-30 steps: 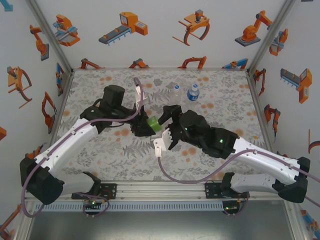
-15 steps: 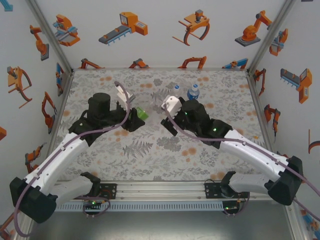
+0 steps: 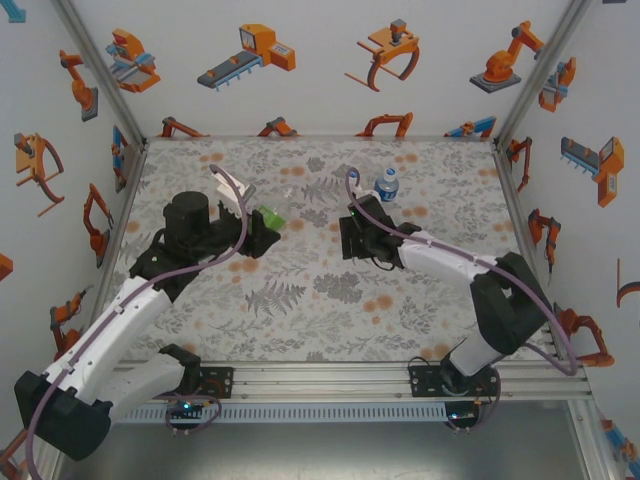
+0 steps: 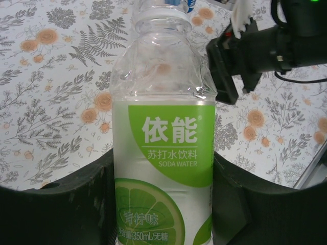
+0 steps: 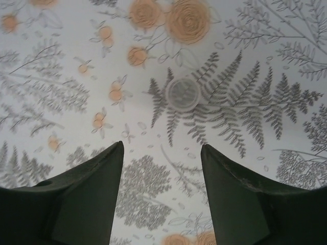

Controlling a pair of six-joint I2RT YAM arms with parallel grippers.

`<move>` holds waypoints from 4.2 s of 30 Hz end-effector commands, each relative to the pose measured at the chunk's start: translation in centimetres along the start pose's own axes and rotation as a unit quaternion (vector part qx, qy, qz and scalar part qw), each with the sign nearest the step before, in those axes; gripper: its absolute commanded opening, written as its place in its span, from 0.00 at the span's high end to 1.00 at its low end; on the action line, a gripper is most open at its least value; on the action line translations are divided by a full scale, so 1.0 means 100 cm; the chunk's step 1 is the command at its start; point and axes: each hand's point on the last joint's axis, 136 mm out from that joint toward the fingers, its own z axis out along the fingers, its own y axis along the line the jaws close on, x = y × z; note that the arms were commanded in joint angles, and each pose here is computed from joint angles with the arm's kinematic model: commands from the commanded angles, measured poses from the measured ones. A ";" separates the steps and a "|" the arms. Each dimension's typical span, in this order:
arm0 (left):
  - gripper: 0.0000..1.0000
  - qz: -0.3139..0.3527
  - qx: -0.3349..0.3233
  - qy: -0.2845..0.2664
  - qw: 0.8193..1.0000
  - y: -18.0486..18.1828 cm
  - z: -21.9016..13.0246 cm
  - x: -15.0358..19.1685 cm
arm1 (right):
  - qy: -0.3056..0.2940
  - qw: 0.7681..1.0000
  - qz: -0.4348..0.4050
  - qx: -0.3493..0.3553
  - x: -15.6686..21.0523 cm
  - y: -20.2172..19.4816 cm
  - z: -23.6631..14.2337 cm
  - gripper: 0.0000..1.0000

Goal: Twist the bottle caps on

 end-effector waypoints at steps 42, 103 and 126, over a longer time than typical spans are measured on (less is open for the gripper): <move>0.99 -0.009 -0.011 -0.019 1.000 0.002 -0.013 0.001 | 0.042 0.999 -0.022 0.010 0.015 0.003 0.031 0.67; 1.00 -0.027 0.040 -0.006 0.999 -0.004 0.017 -0.001 | 0.130 0.990 -0.048 -0.014 0.115 0.041 -0.019 0.57; 1.00 -0.030 0.039 -0.005 0.999 -0.004 0.016 -0.002 | 0.115 0.992 -0.047 -0.030 0.101 0.047 -0.035 0.57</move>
